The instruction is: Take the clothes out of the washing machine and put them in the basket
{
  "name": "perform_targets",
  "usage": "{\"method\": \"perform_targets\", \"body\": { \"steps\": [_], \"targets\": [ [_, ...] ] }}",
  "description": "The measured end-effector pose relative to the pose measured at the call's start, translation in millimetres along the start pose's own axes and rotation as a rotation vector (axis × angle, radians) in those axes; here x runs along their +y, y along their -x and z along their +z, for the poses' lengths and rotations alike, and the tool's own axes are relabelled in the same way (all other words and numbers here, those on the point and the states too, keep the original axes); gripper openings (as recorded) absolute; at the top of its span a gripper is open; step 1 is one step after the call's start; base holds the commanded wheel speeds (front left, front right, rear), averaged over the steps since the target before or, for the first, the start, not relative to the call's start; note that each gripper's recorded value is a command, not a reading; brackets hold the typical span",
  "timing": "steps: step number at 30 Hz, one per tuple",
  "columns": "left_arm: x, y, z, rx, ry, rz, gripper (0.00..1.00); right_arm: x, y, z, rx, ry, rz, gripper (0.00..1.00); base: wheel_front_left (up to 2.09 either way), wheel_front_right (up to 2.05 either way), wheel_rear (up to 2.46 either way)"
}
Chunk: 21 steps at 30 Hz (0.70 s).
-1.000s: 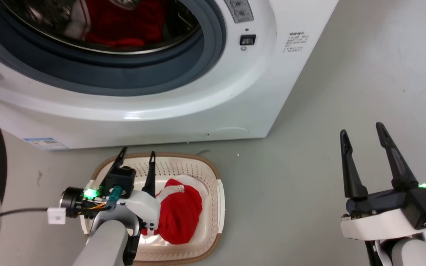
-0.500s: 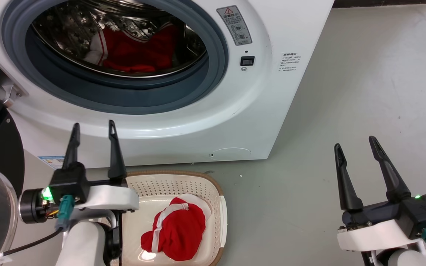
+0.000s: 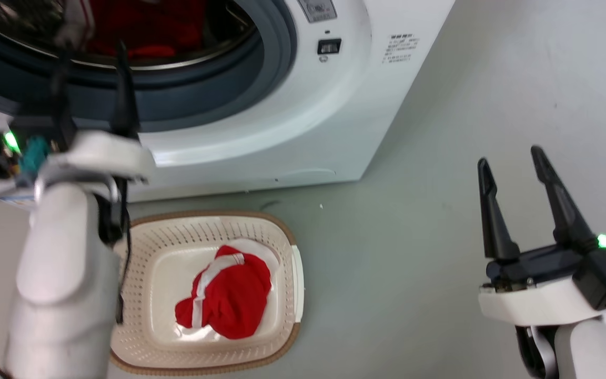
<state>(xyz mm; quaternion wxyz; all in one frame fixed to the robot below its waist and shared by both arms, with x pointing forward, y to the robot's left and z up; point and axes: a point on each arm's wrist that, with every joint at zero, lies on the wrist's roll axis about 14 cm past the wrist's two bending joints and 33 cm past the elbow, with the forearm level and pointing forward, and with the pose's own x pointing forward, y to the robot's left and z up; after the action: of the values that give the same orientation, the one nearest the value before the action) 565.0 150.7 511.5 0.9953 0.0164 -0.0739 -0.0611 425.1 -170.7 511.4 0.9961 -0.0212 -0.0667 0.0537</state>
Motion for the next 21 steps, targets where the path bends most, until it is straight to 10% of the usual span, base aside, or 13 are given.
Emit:
{"method": "perform_targets", "body": {
  "steps": [21],
  "targets": [
    [12,-149,-134,0.483,-0.045,-0.045,1.0,-39,-25,-75,0.143,-0.004,-0.091,1.0,0.0,0.0,0.0]
  ]
}}
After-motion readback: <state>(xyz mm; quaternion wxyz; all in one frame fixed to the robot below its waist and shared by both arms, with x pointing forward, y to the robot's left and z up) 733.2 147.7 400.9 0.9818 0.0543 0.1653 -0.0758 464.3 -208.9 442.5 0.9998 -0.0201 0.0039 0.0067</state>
